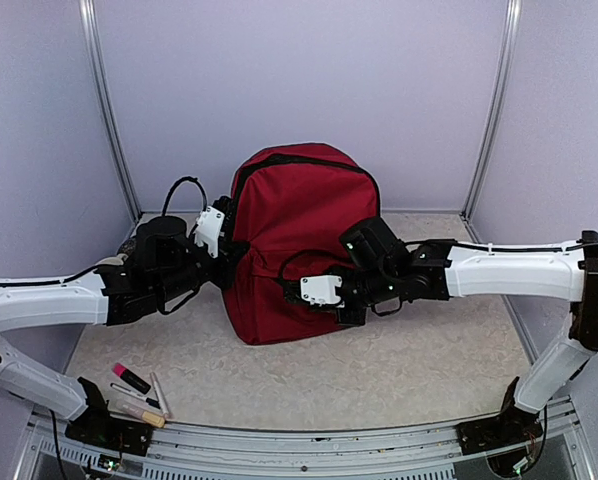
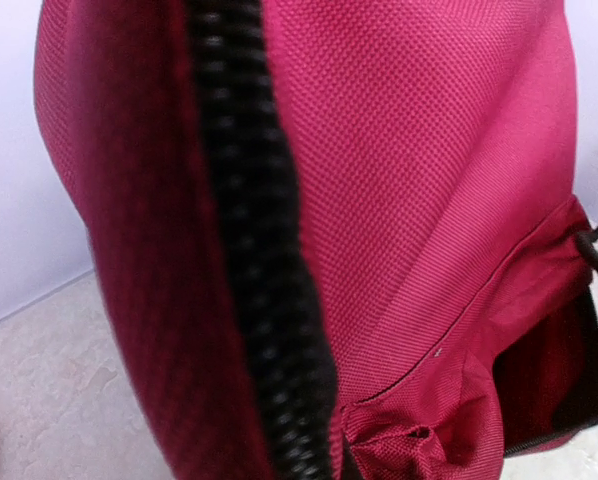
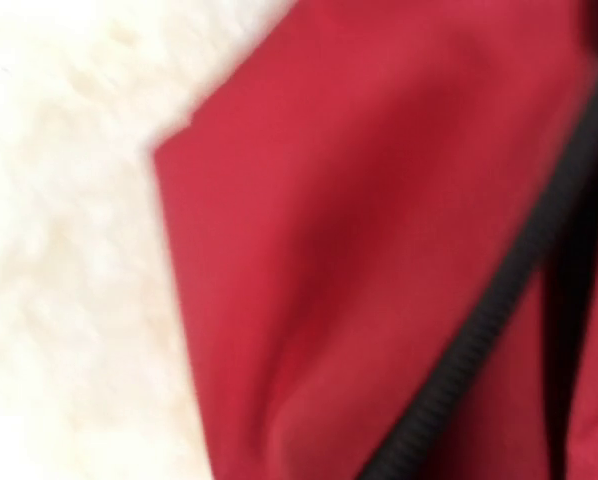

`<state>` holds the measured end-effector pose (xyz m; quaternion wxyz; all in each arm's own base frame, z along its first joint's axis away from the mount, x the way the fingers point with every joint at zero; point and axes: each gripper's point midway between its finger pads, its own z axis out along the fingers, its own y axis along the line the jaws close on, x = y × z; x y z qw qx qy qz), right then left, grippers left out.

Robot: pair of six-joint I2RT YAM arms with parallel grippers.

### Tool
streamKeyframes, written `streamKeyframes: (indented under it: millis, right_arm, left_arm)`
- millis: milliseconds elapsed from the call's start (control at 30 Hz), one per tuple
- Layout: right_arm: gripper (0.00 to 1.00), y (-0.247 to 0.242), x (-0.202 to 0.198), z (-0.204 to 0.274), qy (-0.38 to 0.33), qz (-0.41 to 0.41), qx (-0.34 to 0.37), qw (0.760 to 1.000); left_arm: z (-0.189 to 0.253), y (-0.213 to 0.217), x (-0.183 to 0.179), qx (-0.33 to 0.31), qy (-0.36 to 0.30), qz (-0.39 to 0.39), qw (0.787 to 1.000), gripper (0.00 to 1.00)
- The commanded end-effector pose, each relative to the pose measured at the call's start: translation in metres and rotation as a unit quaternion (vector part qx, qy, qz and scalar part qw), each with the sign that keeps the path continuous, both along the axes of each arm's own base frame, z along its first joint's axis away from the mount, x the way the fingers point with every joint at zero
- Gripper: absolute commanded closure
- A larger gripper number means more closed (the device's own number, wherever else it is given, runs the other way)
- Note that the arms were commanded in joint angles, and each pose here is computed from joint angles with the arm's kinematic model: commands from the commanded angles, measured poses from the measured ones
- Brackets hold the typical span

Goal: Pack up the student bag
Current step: Pick up the lower front pocket of the student bag, then put down the student bag at the center of the board, then move the pen to the corner of the board.

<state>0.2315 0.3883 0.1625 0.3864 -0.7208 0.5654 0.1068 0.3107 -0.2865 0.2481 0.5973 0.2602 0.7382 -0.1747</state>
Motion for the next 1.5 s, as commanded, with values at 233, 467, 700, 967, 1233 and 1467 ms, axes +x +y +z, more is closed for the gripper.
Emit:
streamKeyframes:
  millis: [233,467,700,967,1233,1467]
  right_arm:
    - [1.00,-0.010,-0.054,-0.025,0.089,-0.012,-0.014,0.996]
    - [1.00,-0.009,-0.034,-0.020,0.059,-0.055,-0.009,0.997]
    - [1.00,-0.012,-0.028,-0.022,0.040,-0.061,-0.019,0.997]
    - [1.00,-0.011,-0.018,-0.014,0.017,-0.073,-0.026,0.997]
    - [1.00,-0.010,-0.018,-0.017,0.014,-0.071,-0.022,0.997]
    - [1.00,-0.013,-0.012,-0.015,0.008,-0.082,-0.022,0.996]
  left_arm:
    - [0.064,0.018,0.019,-0.087,-0.088,0.069,0.990,0.78]
    - [0.034,0.063,0.015,-0.062,0.047,0.211,0.974,0.01]
    - [0.019,0.089,-0.017,-0.100,0.133,0.241,0.956,0.01]
    - [-0.016,0.106,-0.058,-0.076,0.238,0.262,0.932,0.01]
    - [-0.138,0.165,-0.118,-0.076,0.375,0.403,0.832,0.07]
    - [-0.144,0.162,-0.124,-0.083,0.385,0.396,0.829,0.07]
